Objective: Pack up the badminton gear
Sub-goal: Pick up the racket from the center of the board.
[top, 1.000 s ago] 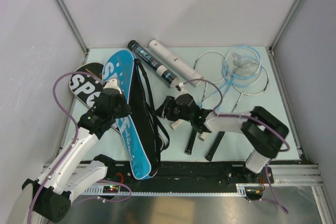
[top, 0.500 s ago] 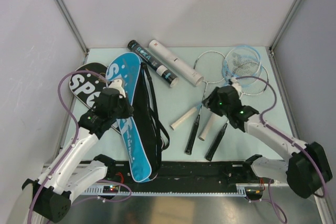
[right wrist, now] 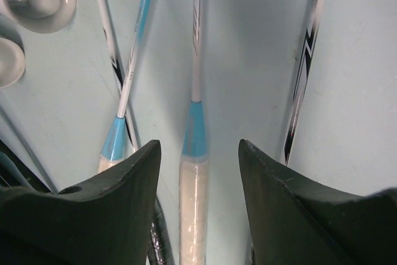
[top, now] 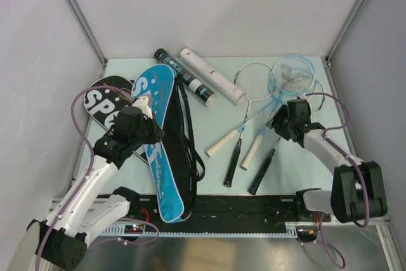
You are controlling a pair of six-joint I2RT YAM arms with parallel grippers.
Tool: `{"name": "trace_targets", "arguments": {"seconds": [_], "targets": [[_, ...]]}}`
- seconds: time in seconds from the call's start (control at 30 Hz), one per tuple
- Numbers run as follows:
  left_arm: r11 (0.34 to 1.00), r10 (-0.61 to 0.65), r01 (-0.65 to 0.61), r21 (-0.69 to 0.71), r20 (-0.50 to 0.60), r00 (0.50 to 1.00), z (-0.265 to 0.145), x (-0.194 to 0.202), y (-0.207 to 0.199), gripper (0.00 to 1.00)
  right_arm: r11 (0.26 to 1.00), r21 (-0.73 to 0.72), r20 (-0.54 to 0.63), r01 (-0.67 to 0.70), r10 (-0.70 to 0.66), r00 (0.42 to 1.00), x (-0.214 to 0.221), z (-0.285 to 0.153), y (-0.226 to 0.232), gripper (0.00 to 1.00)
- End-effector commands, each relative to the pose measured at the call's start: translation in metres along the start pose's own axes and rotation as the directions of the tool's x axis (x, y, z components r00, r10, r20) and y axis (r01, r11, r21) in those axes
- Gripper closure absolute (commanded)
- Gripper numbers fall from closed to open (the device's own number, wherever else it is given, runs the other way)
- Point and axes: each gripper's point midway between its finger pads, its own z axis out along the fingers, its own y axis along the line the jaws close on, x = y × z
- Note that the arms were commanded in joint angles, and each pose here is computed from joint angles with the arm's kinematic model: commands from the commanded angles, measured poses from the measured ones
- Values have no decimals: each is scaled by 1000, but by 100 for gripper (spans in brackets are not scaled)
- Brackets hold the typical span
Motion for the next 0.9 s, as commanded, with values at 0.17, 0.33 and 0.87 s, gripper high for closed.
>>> {"name": "trace_targets", "arguments": {"seconds": [0.17, 0.33, 0.87], "targets": [[999, 6, -10, 51, 70, 998, -2, -21, -7, 100, 996, -82, -44, -26, 22, 999, -11, 43, 0, 43], [999, 0, -4, 50, 75, 997, -3, -23, -5, 100, 997, -53, -71, -53, 49, 996, -10, 60, -9, 46], [999, -32, 30, 34, 74, 997, -1, -25, 4, 100, 997, -29, -77, -70, 68, 995, -12, 83, -1, 52]]}}
